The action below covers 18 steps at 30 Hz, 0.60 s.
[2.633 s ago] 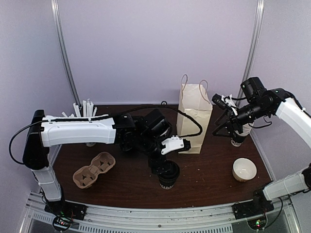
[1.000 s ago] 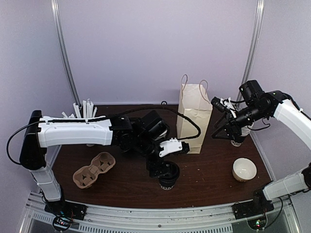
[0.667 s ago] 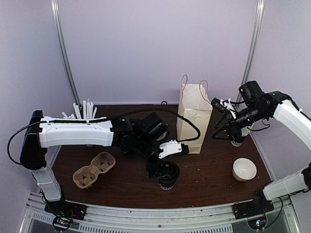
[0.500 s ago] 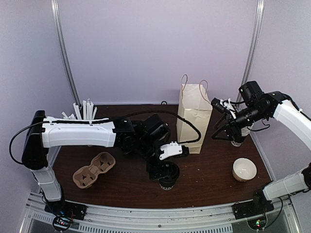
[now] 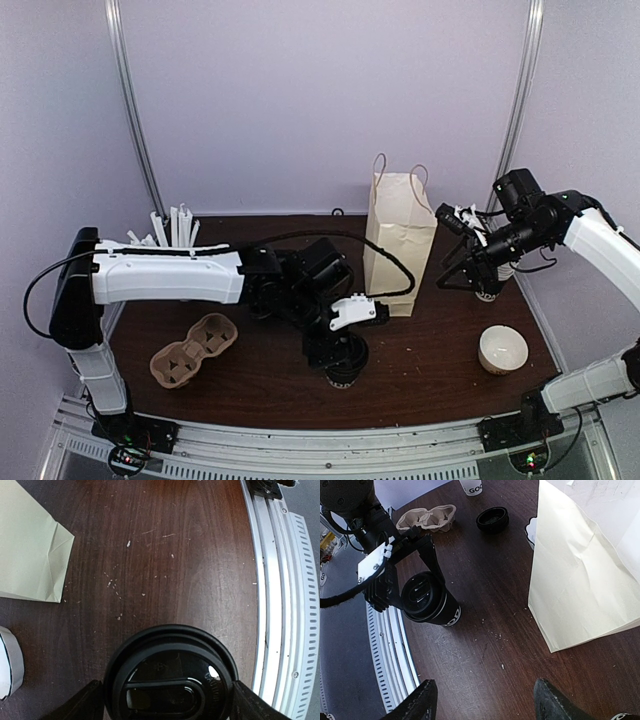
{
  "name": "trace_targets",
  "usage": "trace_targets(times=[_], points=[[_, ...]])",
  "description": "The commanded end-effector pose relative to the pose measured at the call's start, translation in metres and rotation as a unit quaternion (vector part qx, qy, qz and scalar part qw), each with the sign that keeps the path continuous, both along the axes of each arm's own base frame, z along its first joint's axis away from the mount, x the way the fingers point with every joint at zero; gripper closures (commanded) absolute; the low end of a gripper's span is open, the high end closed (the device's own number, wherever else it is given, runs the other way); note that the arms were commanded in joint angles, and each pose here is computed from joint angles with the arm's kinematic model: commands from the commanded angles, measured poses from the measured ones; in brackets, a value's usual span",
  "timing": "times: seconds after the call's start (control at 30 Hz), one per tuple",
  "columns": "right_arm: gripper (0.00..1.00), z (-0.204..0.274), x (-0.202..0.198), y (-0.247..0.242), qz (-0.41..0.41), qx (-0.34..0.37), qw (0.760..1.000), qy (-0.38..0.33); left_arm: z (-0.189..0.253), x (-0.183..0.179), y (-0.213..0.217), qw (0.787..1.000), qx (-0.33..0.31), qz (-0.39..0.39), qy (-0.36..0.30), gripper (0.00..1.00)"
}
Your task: Pack the takeout coffee
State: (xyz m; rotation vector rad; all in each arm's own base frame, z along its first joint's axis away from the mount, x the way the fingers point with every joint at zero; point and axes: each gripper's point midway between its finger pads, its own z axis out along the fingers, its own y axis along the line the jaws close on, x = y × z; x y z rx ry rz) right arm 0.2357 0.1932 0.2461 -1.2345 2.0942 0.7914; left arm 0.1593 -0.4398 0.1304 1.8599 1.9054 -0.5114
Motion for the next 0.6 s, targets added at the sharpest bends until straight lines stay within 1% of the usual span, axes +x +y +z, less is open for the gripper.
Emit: trace_targets(times=[0.0, 0.07, 0.13, 0.3, 0.47, 0.57], points=[[0.31, 0.006, 0.0, -0.001, -0.004, 0.009, 1.0, -0.012, 0.02, 0.013, 0.003, 0.999, -0.005, 0.018, -0.029, 0.16], [0.31, 0.007, 0.0, -0.001, -0.005, 0.009, 1.0, -0.013, 0.022, 0.023, 0.01, 0.999, 0.001, 0.035, -0.035, 0.16], [0.31, 0.007, 0.0, -0.001, -0.005, 0.01, 1.0, -0.014, 0.023, 0.04, 0.019, 0.997, 0.007, 0.063, -0.04, 0.16], [0.31, 0.008, -0.001, -0.002, -0.005, 0.009, 1.0, -0.017, 0.035, 0.094, 0.044, 0.986, 0.001, 0.16, -0.041, 0.16], [0.31, 0.008, -0.002, -0.003, -0.007, 0.008, 1.0, -0.02, 0.054, 0.144, 0.058, 0.97, -0.024, 0.235, -0.053, 0.16], [0.31, 0.008, -0.003, -0.004, -0.007, 0.008, 1.0, -0.021, 0.06, 0.178, 0.075, 0.953, -0.011, 0.293, -0.074, 0.16]])
